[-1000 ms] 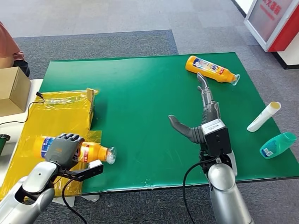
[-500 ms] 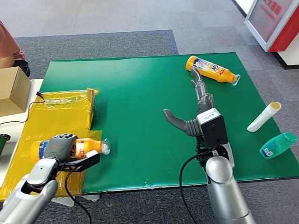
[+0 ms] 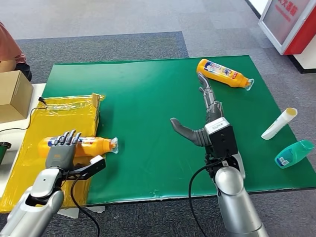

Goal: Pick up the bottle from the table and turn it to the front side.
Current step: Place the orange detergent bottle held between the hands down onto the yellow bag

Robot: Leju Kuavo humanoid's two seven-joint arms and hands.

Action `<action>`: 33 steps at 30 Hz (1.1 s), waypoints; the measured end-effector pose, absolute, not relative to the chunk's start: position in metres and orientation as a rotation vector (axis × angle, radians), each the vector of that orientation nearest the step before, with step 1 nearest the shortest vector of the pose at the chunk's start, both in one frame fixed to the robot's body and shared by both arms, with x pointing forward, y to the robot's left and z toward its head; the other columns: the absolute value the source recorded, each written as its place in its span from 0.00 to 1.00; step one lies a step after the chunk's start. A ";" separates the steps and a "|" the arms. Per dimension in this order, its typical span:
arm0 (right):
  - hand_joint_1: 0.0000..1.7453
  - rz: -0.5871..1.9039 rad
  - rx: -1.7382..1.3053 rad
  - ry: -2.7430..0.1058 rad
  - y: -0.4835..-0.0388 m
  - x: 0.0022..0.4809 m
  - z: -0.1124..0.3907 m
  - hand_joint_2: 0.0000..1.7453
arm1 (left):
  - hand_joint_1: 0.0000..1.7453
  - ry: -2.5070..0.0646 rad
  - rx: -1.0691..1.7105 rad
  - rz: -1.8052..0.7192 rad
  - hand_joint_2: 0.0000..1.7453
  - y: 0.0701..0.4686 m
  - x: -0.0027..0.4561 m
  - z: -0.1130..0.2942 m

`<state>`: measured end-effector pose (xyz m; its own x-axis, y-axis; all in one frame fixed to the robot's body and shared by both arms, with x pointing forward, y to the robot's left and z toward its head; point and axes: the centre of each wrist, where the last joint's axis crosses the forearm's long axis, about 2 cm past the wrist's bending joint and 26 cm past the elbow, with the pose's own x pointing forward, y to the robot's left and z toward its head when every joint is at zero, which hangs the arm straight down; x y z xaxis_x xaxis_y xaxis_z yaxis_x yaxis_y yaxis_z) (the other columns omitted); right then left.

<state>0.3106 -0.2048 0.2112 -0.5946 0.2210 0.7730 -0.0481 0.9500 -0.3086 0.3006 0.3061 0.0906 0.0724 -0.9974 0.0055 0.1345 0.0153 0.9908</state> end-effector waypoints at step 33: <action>0.00 0.329 -0.172 -2.172 -0.219 0.290 0.190 1.00 | 0.00 -1.947 0.079 -0.452 1.00 0.284 0.252 0.154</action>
<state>0.2905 -0.2187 0.1896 -0.5816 0.2433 0.7762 0.0022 0.9547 -0.2976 0.2517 0.2841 0.1536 -0.4143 -0.2596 0.8723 0.1513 0.9255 0.3473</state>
